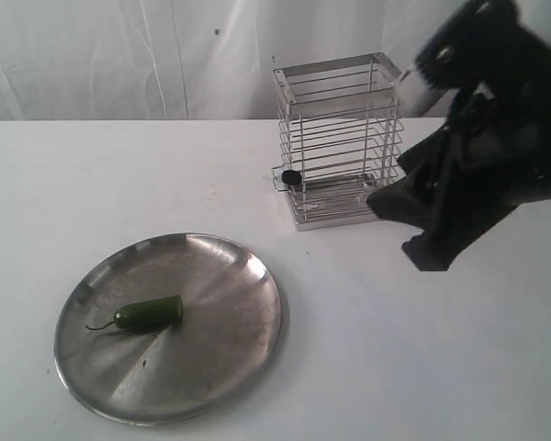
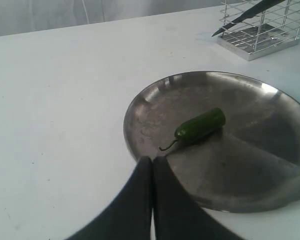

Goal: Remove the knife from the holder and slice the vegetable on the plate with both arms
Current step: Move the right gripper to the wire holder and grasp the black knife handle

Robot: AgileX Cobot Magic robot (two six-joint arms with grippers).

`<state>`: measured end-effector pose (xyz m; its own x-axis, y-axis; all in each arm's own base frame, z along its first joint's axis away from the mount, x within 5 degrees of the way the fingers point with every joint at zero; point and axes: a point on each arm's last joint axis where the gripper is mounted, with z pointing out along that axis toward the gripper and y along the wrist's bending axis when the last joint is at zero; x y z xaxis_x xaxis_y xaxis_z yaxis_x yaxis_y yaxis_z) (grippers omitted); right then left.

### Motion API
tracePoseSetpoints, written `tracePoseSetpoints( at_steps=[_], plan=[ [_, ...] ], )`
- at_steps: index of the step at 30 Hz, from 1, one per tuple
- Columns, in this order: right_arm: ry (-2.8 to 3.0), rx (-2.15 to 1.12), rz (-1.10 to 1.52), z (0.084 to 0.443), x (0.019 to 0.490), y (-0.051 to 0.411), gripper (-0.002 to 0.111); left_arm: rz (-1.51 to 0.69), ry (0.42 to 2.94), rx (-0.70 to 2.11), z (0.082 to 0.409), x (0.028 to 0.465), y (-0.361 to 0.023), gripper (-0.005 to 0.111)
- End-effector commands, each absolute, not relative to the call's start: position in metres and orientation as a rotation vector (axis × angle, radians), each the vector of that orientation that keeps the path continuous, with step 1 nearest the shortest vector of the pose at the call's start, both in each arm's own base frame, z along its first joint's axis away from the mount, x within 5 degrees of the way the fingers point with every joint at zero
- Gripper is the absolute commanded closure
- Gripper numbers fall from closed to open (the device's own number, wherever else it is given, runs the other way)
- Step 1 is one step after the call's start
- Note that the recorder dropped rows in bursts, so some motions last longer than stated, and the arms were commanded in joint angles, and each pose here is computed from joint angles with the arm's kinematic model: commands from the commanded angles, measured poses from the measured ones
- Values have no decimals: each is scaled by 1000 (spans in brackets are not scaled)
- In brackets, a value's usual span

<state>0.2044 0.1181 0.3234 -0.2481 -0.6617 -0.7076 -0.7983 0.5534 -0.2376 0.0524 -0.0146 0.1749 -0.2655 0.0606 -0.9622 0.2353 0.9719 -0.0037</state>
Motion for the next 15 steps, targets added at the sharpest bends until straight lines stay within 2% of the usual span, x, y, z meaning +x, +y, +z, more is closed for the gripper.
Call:
tracePoseSetpoints(
  at_steps=[1, 7, 15],
  plan=[
    [1875, -1399, 16, 310, 223, 141, 59, -178, 1839, 205, 174, 52, -15, 107],
    [1691, -1526, -175, 300, 249, 167, 59, -178, 1839, 205, 174, 52, -15, 107],
    [1638, -1556, -205, 280, 287, 197, 59, -178, 1839, 205, 174, 52, -15, 107]
  ],
)
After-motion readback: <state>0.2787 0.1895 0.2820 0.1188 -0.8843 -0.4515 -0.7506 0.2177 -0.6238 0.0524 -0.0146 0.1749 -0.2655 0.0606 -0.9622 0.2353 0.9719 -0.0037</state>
